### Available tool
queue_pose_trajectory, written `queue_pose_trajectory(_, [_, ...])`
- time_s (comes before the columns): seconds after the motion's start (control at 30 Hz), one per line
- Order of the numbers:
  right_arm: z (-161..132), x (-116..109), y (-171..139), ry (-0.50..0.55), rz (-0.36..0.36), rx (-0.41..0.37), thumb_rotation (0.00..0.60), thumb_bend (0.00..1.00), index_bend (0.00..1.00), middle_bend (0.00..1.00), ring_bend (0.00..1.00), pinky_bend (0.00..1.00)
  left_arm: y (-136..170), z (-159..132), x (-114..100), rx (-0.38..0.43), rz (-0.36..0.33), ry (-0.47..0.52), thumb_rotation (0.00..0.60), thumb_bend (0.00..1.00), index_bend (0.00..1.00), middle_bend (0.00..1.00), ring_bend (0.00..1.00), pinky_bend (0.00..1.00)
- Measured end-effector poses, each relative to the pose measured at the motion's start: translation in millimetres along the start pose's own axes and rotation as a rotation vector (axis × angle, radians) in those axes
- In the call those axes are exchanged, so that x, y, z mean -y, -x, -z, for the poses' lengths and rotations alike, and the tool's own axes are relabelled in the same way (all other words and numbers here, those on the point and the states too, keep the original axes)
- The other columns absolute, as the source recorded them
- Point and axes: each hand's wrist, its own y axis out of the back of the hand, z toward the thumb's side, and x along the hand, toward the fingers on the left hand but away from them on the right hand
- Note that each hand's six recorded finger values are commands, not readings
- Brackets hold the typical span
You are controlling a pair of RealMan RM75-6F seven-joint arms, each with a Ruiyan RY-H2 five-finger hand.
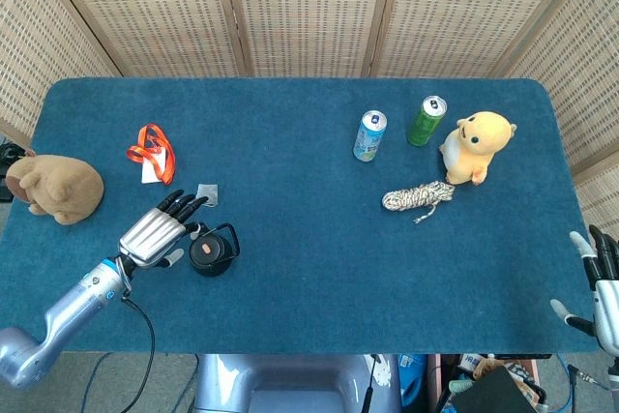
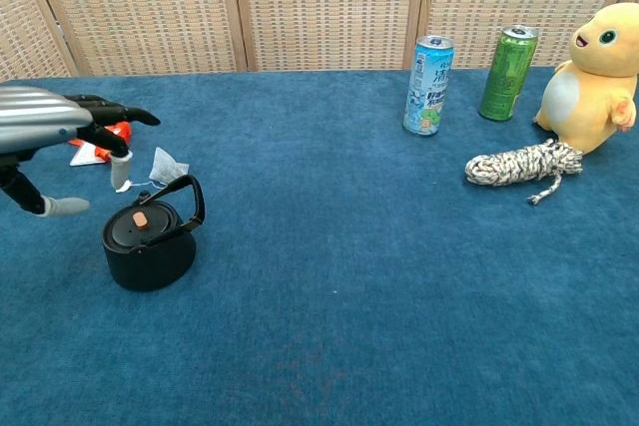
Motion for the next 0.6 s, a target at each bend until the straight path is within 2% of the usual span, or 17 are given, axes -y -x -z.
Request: queue_pose_trajectory(0.6, [4,1,1,0.004,-0.010,0.009,0.600,0.00,0.00,0.00,0.00,0.00,-25,-19,20,0.013,0.020,0.001,0.600,0.37,0.43,0.00,0.00,0.00])
